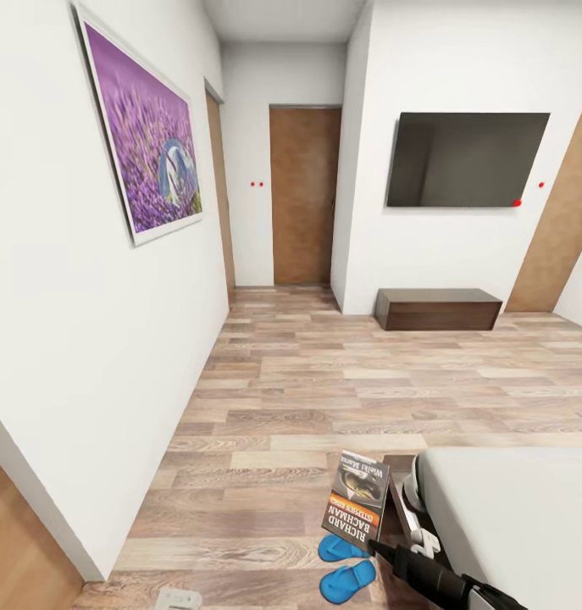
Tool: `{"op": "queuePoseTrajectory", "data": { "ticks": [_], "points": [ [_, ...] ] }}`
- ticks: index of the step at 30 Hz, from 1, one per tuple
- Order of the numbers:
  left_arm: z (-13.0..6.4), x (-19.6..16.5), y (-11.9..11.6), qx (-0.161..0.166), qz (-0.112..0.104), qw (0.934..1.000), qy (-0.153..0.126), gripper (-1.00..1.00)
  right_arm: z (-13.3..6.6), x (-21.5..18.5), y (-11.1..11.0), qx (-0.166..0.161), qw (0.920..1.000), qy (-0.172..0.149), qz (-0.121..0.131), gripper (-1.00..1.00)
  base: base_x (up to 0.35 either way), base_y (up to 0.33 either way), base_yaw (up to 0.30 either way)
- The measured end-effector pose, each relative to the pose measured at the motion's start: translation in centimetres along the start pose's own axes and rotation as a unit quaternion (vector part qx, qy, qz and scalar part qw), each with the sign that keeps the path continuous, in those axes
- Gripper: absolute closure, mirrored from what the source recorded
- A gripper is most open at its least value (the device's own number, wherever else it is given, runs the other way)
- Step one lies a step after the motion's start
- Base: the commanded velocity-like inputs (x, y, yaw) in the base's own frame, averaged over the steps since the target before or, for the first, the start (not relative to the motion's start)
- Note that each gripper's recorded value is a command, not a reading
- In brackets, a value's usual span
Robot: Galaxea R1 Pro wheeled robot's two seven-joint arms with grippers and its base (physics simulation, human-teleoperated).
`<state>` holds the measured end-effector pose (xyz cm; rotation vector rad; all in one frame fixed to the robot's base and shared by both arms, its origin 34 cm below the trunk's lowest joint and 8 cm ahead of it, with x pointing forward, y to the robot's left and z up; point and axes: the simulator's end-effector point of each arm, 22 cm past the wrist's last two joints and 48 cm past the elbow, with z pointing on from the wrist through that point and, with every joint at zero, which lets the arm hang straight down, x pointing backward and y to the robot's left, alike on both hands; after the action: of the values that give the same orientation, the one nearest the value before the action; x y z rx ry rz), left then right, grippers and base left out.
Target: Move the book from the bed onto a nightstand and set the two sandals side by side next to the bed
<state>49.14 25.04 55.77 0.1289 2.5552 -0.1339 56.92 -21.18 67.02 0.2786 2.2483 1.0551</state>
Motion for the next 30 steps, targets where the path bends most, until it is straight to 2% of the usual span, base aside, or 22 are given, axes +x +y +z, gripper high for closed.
{"op": "queuePoseTrajectory", "data": {
  "ticks": [30],
  "points": [
    [-0.6,-2.2,0.1,-0.001,0.003,0.9997,-0.024,-1.0,-0.4,-1.6,1.6,-0.011,0.9997,-0.015,-0.014,1.0,0.0,0.0,0.0]
  ]
}}
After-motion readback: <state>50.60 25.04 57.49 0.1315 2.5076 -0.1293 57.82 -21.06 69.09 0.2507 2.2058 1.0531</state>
